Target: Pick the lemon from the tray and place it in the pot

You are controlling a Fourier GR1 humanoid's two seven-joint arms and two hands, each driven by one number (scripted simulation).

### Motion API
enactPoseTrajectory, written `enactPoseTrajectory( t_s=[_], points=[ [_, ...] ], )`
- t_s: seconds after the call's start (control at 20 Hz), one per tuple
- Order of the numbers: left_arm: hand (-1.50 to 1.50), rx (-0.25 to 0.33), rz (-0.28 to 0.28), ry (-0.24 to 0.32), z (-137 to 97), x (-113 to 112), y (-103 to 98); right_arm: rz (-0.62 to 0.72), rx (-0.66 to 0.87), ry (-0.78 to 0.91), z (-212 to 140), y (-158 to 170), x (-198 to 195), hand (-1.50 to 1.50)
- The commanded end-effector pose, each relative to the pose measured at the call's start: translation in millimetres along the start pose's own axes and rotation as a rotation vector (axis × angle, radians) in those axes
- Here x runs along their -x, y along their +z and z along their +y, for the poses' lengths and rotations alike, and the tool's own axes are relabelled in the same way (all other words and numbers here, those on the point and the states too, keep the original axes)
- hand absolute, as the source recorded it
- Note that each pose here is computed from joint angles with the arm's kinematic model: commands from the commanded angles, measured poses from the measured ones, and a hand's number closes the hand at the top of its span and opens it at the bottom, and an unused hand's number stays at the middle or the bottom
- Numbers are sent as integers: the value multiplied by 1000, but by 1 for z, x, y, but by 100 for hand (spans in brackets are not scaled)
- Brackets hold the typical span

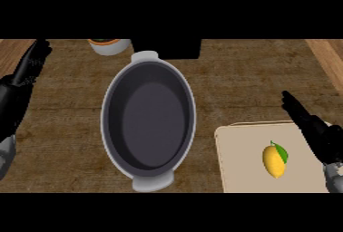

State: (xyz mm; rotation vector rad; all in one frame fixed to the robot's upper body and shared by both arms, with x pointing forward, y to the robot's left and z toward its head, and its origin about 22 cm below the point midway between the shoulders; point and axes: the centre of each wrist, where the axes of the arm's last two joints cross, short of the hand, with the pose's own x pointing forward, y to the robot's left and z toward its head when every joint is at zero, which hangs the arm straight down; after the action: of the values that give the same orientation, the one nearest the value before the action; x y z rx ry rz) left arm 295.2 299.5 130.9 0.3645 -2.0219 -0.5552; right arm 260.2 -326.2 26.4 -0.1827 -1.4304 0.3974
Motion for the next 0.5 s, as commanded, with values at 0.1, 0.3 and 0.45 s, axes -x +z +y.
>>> enactPoseTrajectory(
  t_s=[0.1,0.3,0.45],
  points=[
    [0,-149,178,156,-8,2,6,-243,78,-115,-46,-9,-5,150],
    [0,-200,370,302,-27,35,30,-367,50,432,-105,1,-59,150],
    [0,-255,472,420,-36,36,26,-416,271,7,-86,15,43,-150]
  ],
)
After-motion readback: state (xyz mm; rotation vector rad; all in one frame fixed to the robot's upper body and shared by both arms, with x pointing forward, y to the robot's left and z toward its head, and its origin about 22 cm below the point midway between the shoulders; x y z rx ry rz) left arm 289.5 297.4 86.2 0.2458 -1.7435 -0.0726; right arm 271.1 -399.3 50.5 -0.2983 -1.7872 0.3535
